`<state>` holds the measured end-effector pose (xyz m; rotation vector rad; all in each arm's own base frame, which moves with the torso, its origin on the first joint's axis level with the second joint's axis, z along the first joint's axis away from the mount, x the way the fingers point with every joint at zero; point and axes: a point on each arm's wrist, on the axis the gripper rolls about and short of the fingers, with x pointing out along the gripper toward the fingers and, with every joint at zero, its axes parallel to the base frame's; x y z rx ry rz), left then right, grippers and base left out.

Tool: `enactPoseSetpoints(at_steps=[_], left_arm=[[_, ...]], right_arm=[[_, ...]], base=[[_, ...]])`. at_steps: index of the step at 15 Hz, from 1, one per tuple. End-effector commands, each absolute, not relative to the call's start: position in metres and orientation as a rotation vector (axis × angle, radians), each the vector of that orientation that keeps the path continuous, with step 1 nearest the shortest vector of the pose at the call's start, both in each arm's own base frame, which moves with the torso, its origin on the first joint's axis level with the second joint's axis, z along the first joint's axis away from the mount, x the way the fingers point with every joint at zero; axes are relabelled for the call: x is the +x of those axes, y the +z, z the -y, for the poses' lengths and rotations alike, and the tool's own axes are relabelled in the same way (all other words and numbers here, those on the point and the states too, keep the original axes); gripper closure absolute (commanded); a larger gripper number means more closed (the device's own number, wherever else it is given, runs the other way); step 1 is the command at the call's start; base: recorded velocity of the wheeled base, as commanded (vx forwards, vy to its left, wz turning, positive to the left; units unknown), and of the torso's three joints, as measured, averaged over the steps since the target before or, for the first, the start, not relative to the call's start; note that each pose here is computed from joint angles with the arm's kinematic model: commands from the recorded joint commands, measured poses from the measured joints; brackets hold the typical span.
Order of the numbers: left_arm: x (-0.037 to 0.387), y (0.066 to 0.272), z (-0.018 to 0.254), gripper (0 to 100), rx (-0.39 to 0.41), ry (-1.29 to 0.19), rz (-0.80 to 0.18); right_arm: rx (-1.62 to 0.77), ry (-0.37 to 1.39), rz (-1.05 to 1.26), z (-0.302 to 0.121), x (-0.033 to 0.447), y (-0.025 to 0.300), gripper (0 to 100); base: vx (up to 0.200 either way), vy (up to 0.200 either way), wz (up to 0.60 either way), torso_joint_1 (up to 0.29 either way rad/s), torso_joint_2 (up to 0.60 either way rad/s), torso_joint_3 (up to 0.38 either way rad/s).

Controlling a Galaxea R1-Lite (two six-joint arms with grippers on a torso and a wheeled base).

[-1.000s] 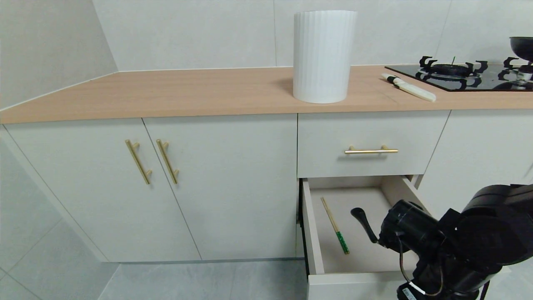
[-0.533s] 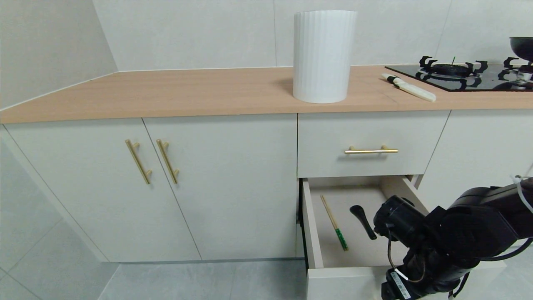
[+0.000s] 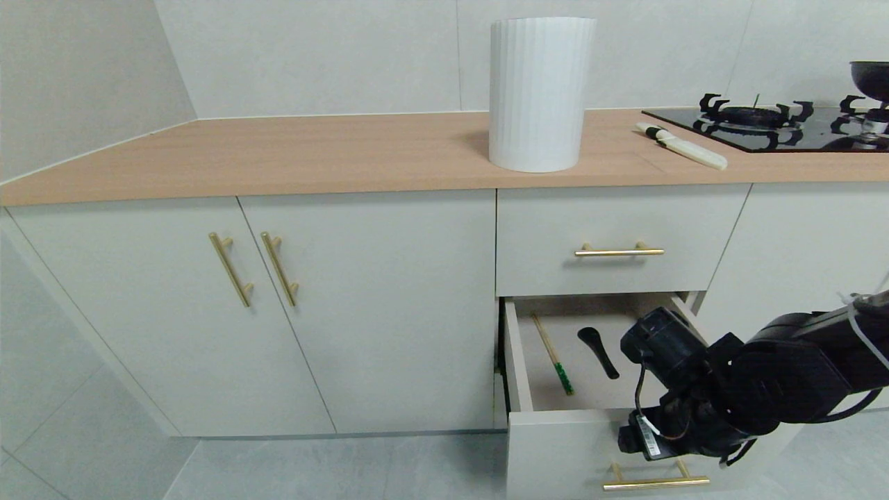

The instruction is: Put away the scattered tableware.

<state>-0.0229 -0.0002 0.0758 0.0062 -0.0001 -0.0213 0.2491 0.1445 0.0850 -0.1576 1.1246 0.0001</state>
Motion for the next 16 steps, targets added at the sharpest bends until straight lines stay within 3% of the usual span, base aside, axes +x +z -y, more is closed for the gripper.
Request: enactPoseSetpoints(at_steps=[1,16], left_arm=[[-0.023,0.076,0.000,0,0.006,-0.020,0.000],[-0.023,0.076,0.000,0,0.006,-0.021,0.000]], right_arm=[[-0.137,-0.010,-1.108,-0.142,0.254,0.083,0],[0.077,-0.038,-0.696,-0.143,0.320,0.038,0]], base=[[0.000,0.000,0.00,0.000,0.00,0.000],[0.000,0.000,0.00,0.000,0.00,0.000]])
